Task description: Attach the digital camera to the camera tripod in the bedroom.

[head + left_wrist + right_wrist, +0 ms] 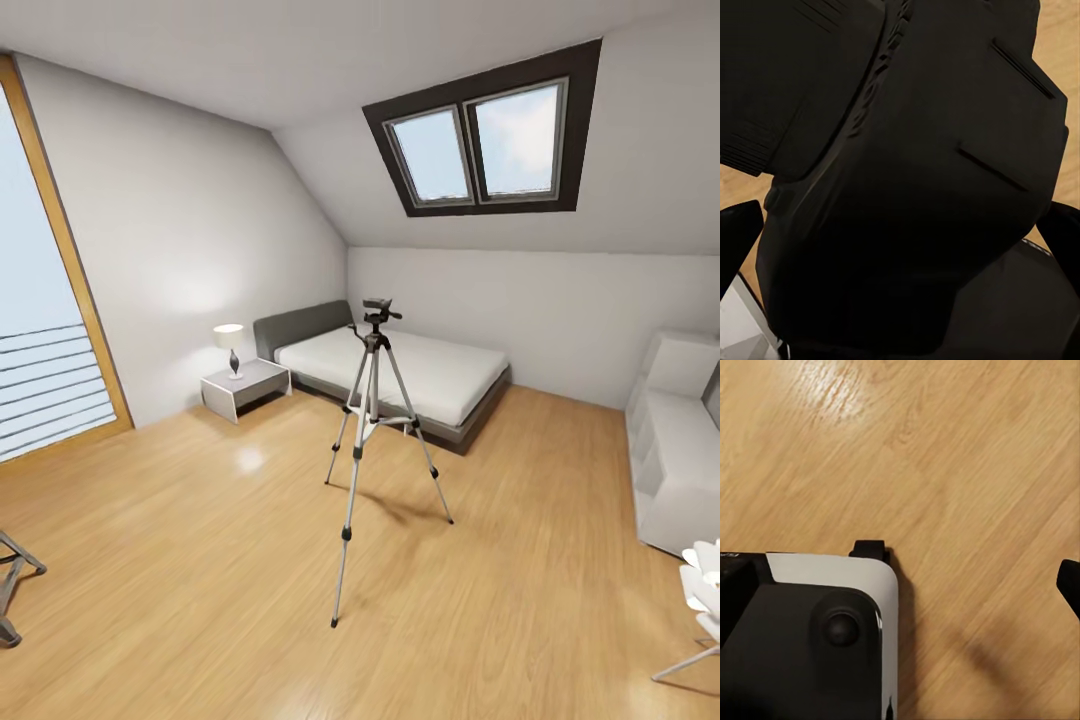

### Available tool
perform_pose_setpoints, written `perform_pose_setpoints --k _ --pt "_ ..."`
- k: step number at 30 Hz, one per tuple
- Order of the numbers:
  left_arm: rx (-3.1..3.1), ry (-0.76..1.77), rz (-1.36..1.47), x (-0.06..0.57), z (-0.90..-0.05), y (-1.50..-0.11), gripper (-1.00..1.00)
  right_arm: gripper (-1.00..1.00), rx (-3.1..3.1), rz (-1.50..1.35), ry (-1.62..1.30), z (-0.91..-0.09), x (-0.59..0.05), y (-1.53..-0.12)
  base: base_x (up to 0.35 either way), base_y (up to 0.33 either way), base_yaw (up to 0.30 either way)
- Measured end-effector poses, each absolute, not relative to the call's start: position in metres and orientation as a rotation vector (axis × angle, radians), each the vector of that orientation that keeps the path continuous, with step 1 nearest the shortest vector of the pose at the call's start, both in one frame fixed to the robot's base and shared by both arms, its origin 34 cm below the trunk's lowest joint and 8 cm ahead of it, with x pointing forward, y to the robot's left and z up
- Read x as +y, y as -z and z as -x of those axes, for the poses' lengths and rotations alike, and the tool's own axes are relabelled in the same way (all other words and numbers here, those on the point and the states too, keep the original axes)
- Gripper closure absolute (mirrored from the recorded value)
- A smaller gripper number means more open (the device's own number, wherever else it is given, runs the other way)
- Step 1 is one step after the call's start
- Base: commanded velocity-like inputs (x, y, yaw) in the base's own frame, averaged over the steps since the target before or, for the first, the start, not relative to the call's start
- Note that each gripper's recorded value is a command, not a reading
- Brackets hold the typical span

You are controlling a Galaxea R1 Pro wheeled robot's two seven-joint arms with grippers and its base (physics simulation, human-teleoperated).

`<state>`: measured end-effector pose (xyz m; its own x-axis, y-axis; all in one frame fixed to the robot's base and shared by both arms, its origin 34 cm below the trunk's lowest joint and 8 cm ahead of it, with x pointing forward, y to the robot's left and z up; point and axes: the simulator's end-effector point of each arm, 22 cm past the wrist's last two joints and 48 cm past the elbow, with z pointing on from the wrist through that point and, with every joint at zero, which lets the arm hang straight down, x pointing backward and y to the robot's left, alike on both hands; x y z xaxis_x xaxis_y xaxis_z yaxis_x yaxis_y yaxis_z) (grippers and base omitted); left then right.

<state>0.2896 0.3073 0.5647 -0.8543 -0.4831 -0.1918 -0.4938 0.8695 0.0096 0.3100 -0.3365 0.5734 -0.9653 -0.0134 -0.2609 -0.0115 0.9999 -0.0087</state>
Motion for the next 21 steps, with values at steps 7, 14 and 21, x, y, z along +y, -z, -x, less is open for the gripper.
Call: perform_pose_setpoints --k 7,14,21 --pt "2.857 -0.084 0.752 0.306 -0.289 -0.573 1.0 -1.0 2.88 0.018 0.011 -0.308 -0.336 -0.581 0.0 0.0 0.0" --pt "2.846 -0.086 0.751 0.308 -0.289 -0.581 1.0 -1.0 2.883 0.017 0.009 -0.304 -0.336 -0.589 0.0 0.0 0.0" --pt "2.844 -0.081 0.744 0.306 -0.288 -0.589 1.0 -1.0 2.89 0.018 0.009 -0.297 -0.335 -0.595 0.0 0.0 0.0"
